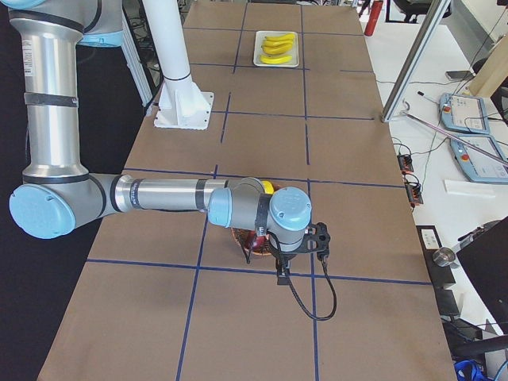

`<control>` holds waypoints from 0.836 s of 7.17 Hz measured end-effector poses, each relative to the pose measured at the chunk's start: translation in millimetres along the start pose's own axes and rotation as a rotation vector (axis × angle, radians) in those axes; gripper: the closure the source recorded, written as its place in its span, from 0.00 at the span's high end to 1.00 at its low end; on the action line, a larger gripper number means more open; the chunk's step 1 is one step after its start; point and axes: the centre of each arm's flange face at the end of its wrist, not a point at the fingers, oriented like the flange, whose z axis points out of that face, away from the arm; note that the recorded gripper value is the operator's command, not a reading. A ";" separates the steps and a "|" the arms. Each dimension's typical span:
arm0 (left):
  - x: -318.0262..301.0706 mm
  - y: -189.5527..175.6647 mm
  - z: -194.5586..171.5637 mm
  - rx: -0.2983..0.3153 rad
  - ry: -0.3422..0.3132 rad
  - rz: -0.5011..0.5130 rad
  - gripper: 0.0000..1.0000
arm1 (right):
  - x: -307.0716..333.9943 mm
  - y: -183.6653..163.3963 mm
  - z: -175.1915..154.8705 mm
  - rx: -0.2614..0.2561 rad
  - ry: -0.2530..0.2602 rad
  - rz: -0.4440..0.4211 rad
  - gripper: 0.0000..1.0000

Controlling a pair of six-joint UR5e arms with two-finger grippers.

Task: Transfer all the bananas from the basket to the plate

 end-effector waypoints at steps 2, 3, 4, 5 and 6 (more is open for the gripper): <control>-0.4 -0.4 -2.4 0.006 -0.021 0.008 0.99 | 0.0 0.0 0.0 0.000 0.000 0.001 1.00; -2.7 0.2 -4.5 0.006 -0.022 0.015 0.99 | 0.0 -0.1 -0.1 0.000 0.000 0.001 1.00; -8.2 1.7 -9.8 0.002 -0.022 0.011 0.99 | -0.2 -0.4 -0.3 0.001 0.000 0.001 1.00; -13.3 3.6 -16.8 -0.004 -0.024 0.001 0.99 | -0.3 -0.6 -0.5 0.001 0.000 0.001 1.00; -16.4 4.8 -20.5 -0.008 -0.025 -0.003 0.99 | -0.3 -0.6 -0.5 0.001 0.000 0.002 1.00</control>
